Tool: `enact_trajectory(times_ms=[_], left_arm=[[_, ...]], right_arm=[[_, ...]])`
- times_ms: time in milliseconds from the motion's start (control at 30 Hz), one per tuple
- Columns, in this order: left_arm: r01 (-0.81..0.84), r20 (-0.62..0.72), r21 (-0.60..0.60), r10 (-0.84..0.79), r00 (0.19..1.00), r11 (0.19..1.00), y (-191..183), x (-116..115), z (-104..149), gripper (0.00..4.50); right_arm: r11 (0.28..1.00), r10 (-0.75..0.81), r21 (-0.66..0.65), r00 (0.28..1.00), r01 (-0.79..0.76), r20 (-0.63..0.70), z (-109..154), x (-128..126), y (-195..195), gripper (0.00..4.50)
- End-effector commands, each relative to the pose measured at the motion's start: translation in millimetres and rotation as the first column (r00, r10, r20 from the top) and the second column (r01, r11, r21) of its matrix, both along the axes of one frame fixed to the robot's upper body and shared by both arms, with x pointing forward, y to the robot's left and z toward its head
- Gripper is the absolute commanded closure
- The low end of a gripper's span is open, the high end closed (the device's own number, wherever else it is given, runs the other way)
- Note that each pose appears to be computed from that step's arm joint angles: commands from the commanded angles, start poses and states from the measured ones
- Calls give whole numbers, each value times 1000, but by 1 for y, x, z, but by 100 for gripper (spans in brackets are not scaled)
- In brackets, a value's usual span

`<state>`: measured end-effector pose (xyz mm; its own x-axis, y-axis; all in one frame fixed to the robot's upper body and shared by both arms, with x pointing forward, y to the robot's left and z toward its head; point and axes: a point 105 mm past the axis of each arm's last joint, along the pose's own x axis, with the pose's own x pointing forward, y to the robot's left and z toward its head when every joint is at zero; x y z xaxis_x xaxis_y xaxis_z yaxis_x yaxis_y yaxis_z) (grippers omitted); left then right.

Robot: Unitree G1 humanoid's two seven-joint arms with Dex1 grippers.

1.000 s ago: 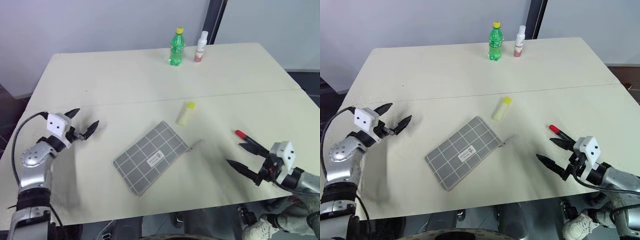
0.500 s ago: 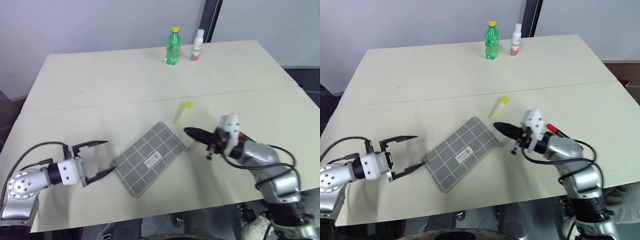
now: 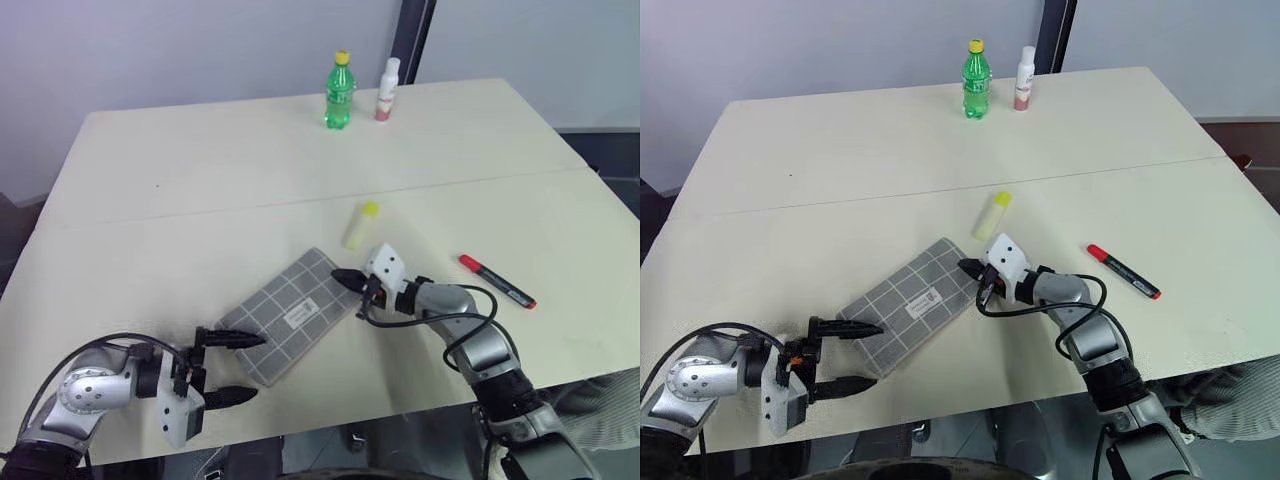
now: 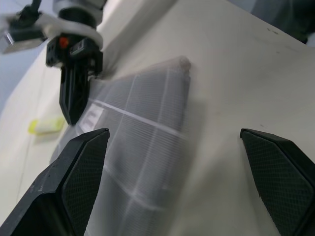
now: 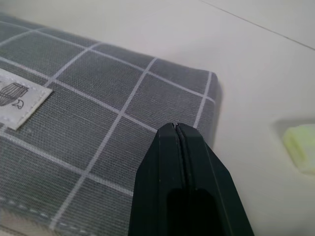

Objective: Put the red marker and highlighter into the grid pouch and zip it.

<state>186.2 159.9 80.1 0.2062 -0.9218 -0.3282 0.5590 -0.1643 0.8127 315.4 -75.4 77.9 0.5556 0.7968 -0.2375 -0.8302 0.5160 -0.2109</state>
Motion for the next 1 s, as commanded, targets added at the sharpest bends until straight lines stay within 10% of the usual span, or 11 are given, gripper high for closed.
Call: enact_trajectory(times_ms=[33, 333, 633, 867, 1000], left_arm=[[19, 25, 22, -20, 999, 1000, -2, -3, -8, 0], [-54, 62, -27, 56, 996, 998, -26, 16, -6, 0], [-98, -4, -50, 98, 995, 994, -32, 21, -2, 429], [-264, -100, -250, 247, 964, 932, -16, 44, 26, 446], [-298, -132, -285, 271, 954, 911, -3, 50, 33, 450]], right_arm=[[999, -17, -37, 1000, 17, -1, -5, 1, -3, 446], [1000, -24, -14, 1000, 24, -9, -2, -1, -3, 446], [1000, -25, -16, 1000, 25, -8, -3, -3, -5, 450], [991, 8, 136, 1000, -9, 8, 28, -14, -8, 450], [975, 29, 219, 999, -32, 19, 58, -26, -27, 269]])
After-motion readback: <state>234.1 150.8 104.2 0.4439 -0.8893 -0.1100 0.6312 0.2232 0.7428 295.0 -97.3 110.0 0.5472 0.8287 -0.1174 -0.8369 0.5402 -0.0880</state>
